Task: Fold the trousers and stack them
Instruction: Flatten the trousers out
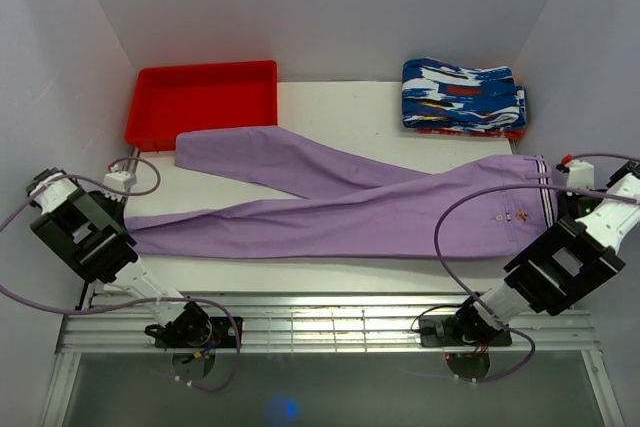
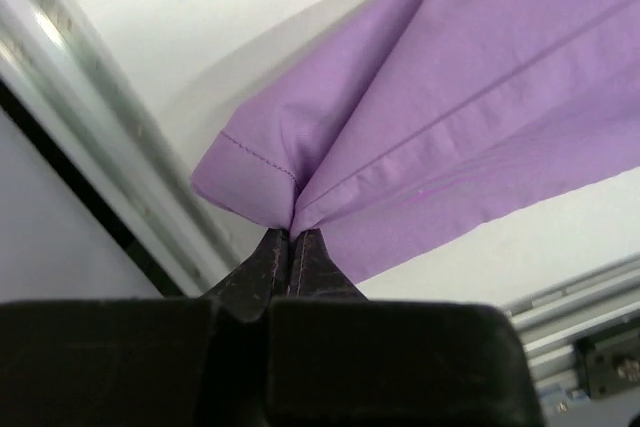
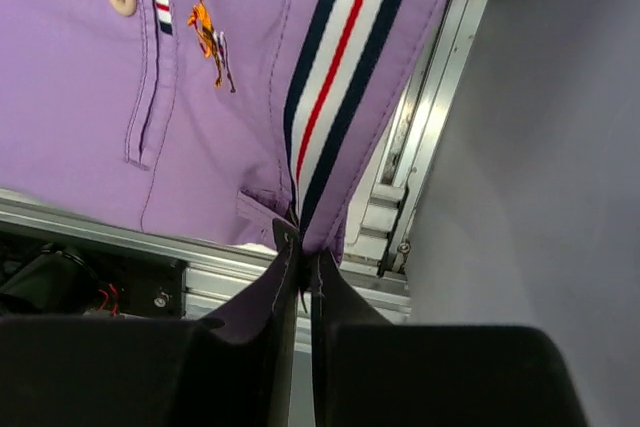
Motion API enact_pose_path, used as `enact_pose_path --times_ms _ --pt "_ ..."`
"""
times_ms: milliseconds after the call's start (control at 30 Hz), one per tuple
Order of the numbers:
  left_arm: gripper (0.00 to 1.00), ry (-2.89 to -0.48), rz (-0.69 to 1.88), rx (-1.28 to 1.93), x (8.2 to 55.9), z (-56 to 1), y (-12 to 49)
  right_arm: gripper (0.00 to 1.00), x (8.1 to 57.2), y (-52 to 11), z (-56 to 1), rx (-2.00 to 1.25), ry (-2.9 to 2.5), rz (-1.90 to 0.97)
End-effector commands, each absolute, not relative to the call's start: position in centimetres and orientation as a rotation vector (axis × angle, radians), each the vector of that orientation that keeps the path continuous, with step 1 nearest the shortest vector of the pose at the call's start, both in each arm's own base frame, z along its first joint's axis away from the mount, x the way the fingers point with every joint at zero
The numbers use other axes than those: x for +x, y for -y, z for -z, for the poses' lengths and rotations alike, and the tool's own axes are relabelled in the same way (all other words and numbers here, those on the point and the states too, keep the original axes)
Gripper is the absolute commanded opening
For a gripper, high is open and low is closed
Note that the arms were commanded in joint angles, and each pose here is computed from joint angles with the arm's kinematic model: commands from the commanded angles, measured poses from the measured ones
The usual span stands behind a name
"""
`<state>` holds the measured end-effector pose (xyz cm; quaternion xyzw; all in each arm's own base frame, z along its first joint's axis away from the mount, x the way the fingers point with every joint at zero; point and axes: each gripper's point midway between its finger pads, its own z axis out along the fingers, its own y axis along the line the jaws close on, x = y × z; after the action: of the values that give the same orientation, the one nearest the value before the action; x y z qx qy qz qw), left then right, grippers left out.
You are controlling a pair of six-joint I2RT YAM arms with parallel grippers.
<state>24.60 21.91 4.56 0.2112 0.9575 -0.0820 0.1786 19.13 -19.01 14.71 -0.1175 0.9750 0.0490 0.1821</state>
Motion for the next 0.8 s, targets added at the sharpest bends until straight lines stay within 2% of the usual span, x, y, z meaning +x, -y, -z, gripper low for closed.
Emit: enact_pose_path --times_ms 0,167,300,333,367,400,433,467,500,533,567,633,767 --pt "0.00 -2.700 0.190 0.637 21.1 -9.4 -22.3 0.08 15.6 21.5 -13.3 -0.608 -2.819 0.045" --pt "0.00 -2.747 0.204 0.641 19.2 -6.5 -21.8 0.08 10.8 20.6 -7.8 -0.723 -2.954 0.093" --pt "0.00 -2.765 0.287 0.545 20.0 -4.3 -21.7 0.08 9.4 21.0 -5.7 -0.766 -2.998 0.182" --pt "0.12 -2.763 0.287 0.530 20.3 -4.2 -21.9 0.11 9.4 21.1 -5.7 -0.765 -2.996 0.191" --pt "0.23 -2.761 0.288 0.517 20.5 -4.1 -22.0 0.19 9.7 21.4 -5.8 -0.745 -2.995 0.205" --pt "0.37 -2.761 0.270 0.502 20.9 -4.1 -22.4 0.29 9.8 21.7 -6.0 -0.736 -2.997 0.210" --pt "0.49 -2.756 0.260 0.498 21.1 -4.4 -22.5 0.52 10.3 22.0 -6.3 -0.720 -2.987 0.214" --pt "0.73 -2.741 0.251 0.496 21.5 -4.9 -22.6 0.59 10.6 22.1 -6.8 -0.692 -2.983 0.205" --pt "0.81 -2.697 0.246 0.511 22.3 -6.1 -22.6 0.64 11.7 23.4 -8.3 -0.665 -2.960 0.247" --pt "0.87 -2.656 0.216 0.522 23.1 -7.5 -22.6 0.67 13.0 23.5 -9.1 -0.640 -2.904 0.237" --pt "0.88 -2.623 0.213 0.532 23.9 -8.5 -22.2 0.67 13.7 23.0 -9.9 -0.592 -2.881 0.187" --pt "0.88 -2.541 0.179 0.540 26.6 -11.3 -21.7 0.66 17.0 23.5 -12.9 -0.550 -2.780 0.169" --pt "0.90 -2.380 0.247 0.579 33.4 -14.9 -16.6 0.64 21.5 20.9 -15.5 -0.503 -2.688 0.009"
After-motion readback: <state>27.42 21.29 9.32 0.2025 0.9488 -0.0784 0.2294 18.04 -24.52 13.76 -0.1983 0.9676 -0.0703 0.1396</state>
